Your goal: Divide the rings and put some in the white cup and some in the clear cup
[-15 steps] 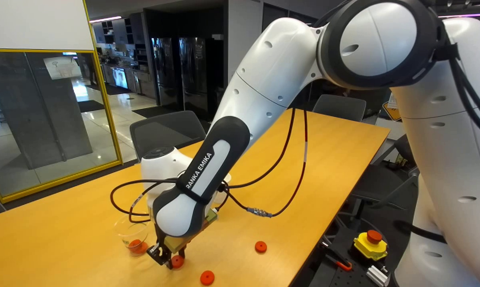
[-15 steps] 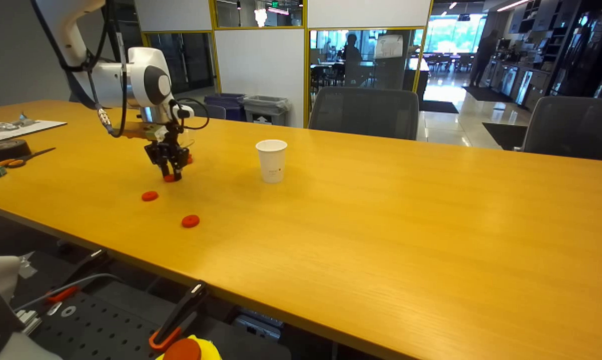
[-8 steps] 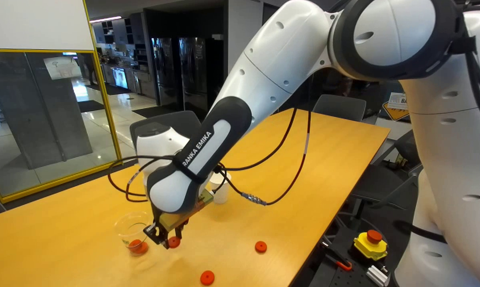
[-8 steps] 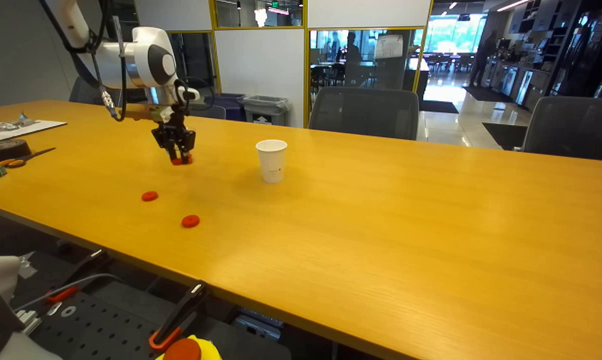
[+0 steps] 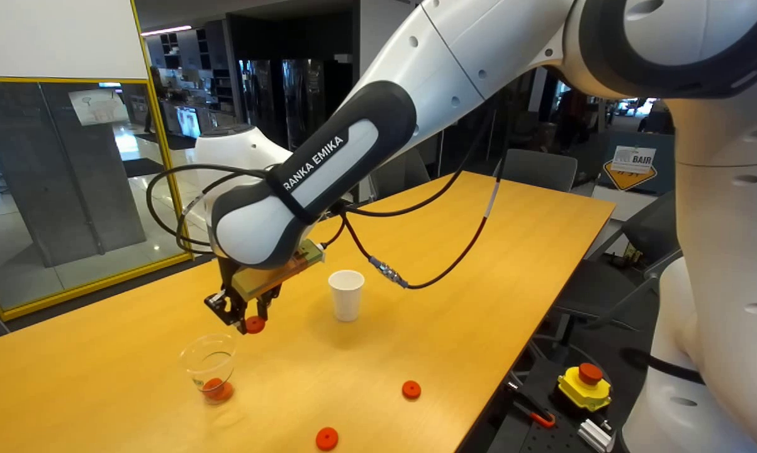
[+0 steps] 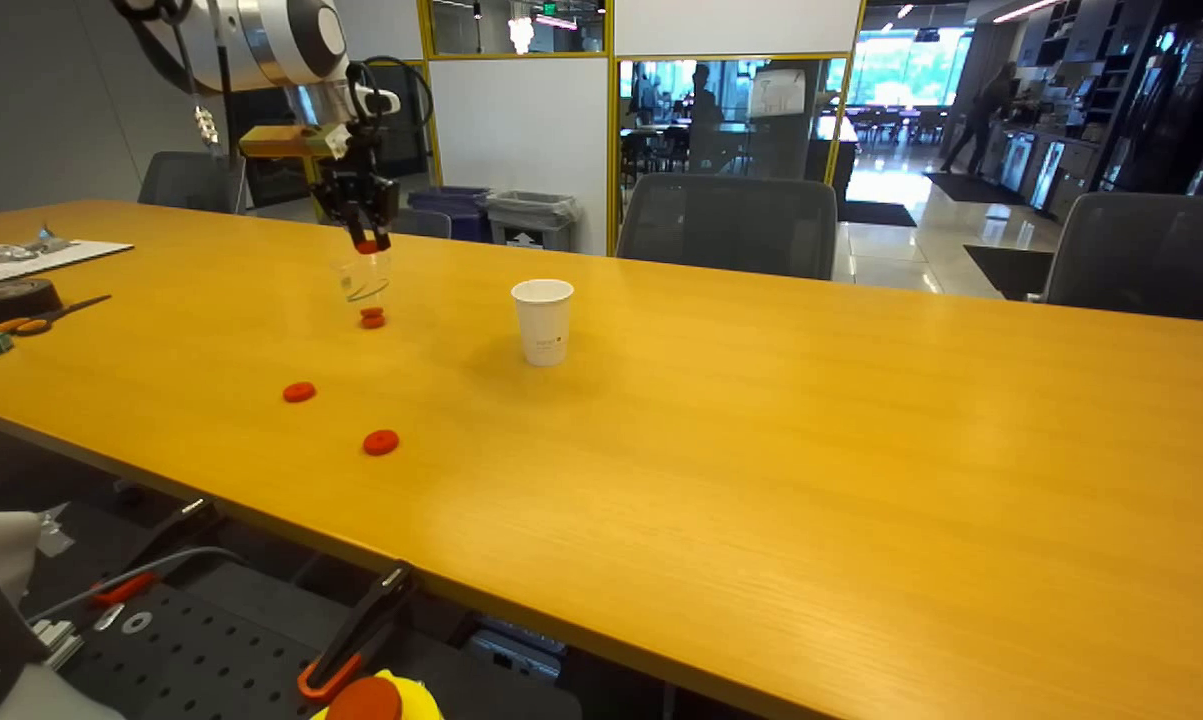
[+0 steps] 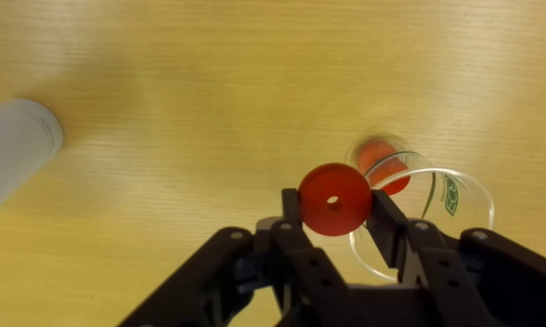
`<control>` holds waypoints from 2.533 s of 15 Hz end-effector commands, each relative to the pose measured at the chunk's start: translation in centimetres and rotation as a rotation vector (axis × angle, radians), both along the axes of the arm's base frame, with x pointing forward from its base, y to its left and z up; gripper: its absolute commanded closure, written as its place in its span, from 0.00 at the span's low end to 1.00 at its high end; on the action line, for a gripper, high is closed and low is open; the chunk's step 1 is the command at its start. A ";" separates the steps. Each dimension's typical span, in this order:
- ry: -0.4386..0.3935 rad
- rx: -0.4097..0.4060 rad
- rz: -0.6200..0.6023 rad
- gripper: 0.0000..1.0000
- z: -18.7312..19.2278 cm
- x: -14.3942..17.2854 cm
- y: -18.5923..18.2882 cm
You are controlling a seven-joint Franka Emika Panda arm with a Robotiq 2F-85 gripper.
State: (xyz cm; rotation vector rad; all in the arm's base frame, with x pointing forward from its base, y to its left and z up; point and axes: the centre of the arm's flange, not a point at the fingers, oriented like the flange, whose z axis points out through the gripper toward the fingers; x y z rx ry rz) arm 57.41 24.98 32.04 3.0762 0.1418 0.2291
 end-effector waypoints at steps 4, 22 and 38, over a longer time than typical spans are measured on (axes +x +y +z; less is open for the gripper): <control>-0.011 0.012 0.061 0.84 1.1 0.6 4.6; 0.018 -0.003 0.110 0.28 -1.5 5.6 7.3; 0.075 -0.021 -0.107 0.00 2.5 -6.8 2.5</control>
